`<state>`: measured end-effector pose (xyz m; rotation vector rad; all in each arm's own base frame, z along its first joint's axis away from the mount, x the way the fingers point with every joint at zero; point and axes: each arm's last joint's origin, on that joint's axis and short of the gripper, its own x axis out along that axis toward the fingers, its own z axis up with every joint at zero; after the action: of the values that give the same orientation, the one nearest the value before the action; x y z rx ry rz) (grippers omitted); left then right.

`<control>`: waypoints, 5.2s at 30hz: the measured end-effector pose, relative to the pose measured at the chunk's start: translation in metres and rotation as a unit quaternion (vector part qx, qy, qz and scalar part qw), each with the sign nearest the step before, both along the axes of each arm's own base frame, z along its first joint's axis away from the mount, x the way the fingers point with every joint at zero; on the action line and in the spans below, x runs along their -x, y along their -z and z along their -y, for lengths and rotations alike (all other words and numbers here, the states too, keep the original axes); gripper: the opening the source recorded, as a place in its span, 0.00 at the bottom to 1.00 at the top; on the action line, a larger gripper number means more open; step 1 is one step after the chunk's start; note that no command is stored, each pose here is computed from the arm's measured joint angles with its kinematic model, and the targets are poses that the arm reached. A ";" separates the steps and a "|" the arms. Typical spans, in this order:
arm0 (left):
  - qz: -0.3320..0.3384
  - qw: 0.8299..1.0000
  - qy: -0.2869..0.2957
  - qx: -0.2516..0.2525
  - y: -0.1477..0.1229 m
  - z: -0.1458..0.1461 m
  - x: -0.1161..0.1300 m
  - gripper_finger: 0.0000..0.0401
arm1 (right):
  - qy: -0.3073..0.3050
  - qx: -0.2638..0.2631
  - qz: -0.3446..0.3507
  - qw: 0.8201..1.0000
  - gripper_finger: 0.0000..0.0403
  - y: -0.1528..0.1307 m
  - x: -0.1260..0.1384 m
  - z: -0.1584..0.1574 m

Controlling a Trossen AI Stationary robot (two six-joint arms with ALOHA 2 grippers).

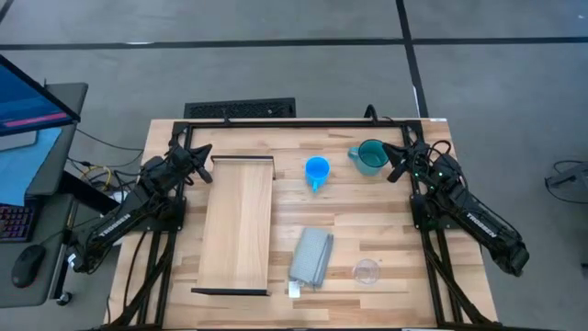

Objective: Stack small to large cups/mugs on shelf

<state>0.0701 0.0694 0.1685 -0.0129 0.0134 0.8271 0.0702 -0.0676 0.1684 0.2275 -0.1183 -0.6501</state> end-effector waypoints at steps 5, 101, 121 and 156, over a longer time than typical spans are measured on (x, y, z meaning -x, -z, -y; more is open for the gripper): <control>0.000 1.000 0.000 0.000 0.000 0.000 0.000 0.00 | 0.000 0.000 0.000 1.000 0.14 0.000 0.000 0.000; 0.018 0.937 0.342 -0.069 -0.170 0.014 -0.024 0.42 | 0.000 0.000 0.000 1.000 0.14 0.000 0.000 0.000; -0.015 0.884 0.463 -0.064 -0.200 0.030 -0.085 0.42 | -0.001 -0.014 0.011 1.000 0.14 0.000 0.000 0.000; -0.071 0.880 0.468 -0.022 -0.182 0.060 -0.164 0.42 | -0.006 -0.095 0.074 0.993 0.14 0.000 0.000 0.000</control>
<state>0.2343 0.0099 0.3509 0.0924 0.1304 -0.1494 0.0702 -0.0675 0.1685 0.4608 -0.1970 -0.6328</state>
